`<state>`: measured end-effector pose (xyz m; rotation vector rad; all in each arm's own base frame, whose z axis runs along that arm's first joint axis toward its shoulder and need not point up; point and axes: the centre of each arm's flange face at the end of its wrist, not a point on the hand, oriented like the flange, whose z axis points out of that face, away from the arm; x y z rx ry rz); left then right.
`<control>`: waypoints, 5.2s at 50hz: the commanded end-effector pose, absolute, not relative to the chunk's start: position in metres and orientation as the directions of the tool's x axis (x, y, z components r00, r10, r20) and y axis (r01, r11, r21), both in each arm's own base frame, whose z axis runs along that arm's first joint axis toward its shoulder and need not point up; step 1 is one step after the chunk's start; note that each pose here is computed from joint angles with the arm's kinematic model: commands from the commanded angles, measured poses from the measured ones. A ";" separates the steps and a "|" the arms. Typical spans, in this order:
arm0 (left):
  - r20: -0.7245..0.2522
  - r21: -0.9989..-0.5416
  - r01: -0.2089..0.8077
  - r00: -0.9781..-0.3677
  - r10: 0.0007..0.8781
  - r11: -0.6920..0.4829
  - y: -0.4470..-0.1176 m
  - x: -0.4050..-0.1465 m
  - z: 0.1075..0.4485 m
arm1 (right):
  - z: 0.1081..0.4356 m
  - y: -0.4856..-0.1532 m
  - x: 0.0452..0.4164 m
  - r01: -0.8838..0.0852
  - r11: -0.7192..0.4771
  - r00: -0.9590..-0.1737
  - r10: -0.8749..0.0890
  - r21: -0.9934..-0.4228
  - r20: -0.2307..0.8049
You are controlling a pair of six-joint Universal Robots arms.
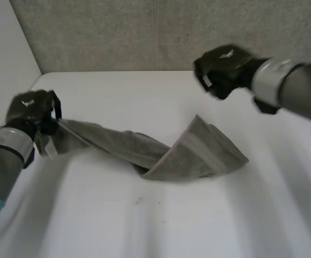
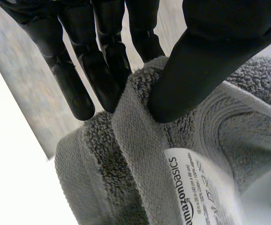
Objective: Fold the towel.
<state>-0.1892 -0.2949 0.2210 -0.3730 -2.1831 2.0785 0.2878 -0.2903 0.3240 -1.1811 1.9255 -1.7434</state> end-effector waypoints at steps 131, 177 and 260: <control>-0.367 -0.862 0.502 -0.712 0.599 0.070 -0.257 -0.215 0.148 | 0.177 -0.266 0.261 -0.567 0.073 -0.564 -0.760 -0.820 0.323; -0.472 -0.872 0.479 -0.760 0.447 -0.106 -0.229 -0.192 0.211 | 0.162 -0.260 0.336 -0.573 0.110 -0.385 -0.911 -0.812 0.149; -0.108 -0.977 0.162 -0.937 0.333 0.140 -0.322 -0.216 0.144 | 0.155 -0.315 0.294 -0.630 -0.060 -0.490 -0.743 -0.774 0.456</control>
